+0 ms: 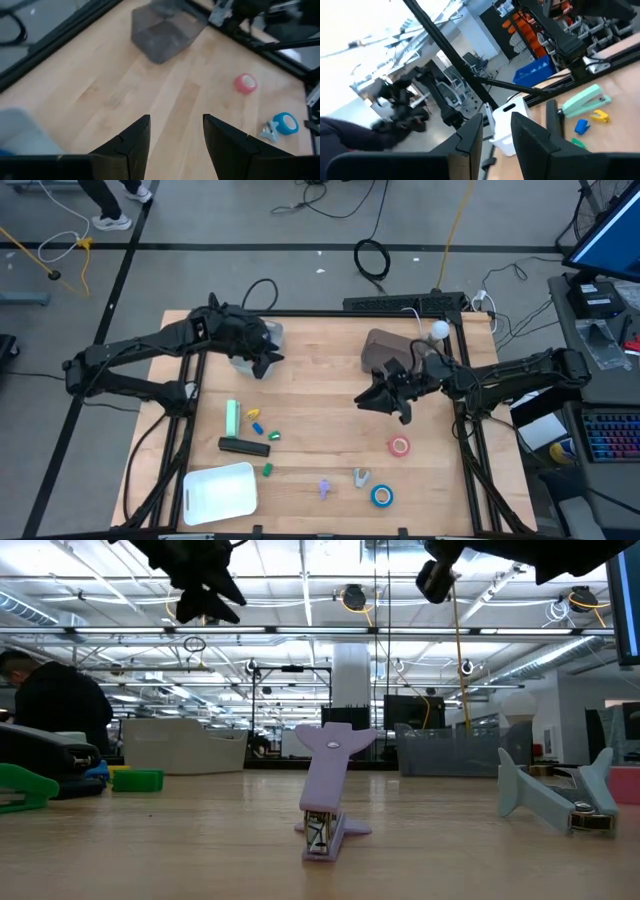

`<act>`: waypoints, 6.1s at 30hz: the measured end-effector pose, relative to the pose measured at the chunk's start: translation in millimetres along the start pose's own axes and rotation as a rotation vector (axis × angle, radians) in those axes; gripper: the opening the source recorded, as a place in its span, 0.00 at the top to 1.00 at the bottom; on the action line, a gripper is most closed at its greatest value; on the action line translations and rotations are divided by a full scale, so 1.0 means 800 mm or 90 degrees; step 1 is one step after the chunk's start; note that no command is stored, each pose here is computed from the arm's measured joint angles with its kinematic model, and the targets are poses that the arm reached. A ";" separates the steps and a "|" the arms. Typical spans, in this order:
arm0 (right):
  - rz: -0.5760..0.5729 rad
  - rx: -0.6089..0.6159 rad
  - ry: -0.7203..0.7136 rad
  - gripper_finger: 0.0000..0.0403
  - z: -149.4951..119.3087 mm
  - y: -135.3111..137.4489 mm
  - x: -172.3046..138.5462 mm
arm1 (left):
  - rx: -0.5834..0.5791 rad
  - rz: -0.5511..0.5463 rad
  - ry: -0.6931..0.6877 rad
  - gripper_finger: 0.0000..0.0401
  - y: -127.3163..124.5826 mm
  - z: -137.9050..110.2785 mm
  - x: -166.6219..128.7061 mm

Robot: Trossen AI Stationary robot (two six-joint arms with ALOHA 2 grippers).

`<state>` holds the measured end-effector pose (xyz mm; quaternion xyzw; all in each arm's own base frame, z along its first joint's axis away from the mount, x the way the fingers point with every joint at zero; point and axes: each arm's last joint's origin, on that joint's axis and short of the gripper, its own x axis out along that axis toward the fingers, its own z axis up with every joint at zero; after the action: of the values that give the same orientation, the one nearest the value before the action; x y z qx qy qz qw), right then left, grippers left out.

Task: Pick and place Stapler, Stapler remover, tape
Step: Put the pink tape into the gray bin

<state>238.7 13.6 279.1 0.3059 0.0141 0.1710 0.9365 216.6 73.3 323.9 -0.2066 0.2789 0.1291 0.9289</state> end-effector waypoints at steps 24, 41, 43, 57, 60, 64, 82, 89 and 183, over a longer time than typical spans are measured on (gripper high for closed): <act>-0.326 0.077 0.561 0.77 -0.033 0.060 -0.019 | 0.174 -0.115 -0.105 0.54 -0.048 0.010 0.001; -0.525 0.205 0.669 0.77 -0.096 0.019 -0.041 | 0.187 -0.127 -0.108 0.54 -0.055 0.008 0.001; -0.518 0.209 0.661 0.77 -0.102 0.015 -0.040 | 0.189 -0.131 -0.107 0.54 -0.056 0.008 0.001; -0.566 0.311 0.677 0.65 -0.121 -0.004 -0.056 | 0.191 -0.135 -0.106 0.54 -0.058 0.007 0.001; -0.571 0.319 0.673 0.57 -0.121 -0.004 -0.056 | 0.189 -0.135 -0.106 0.54 -0.058 0.007 0.001; -0.554 0.318 0.657 0.49 -0.120 -0.004 -0.051 | 0.189 -0.135 -0.106 0.54 -0.058 0.007 0.001; -0.568 0.310 0.688 0.48 -0.164 -0.033 -0.048 | 0.191 -0.133 -0.111 0.54 -0.059 0.008 0.001; -0.579 0.328 0.677 0.48 -0.176 -0.041 -0.057 | 0.191 -0.133 -0.111 0.54 -0.058 0.008 0.001; -0.260 0.059 -0.075 0.91 -0.020 -0.042 -0.010 | 0.004 -0.390 -0.173 0.54 -0.093 0.012 0.172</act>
<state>240.1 -5.6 246.1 0.3486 0.0286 -0.0412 0.9359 359.1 29.1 275.4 -0.2592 0.0779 -0.1304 0.9538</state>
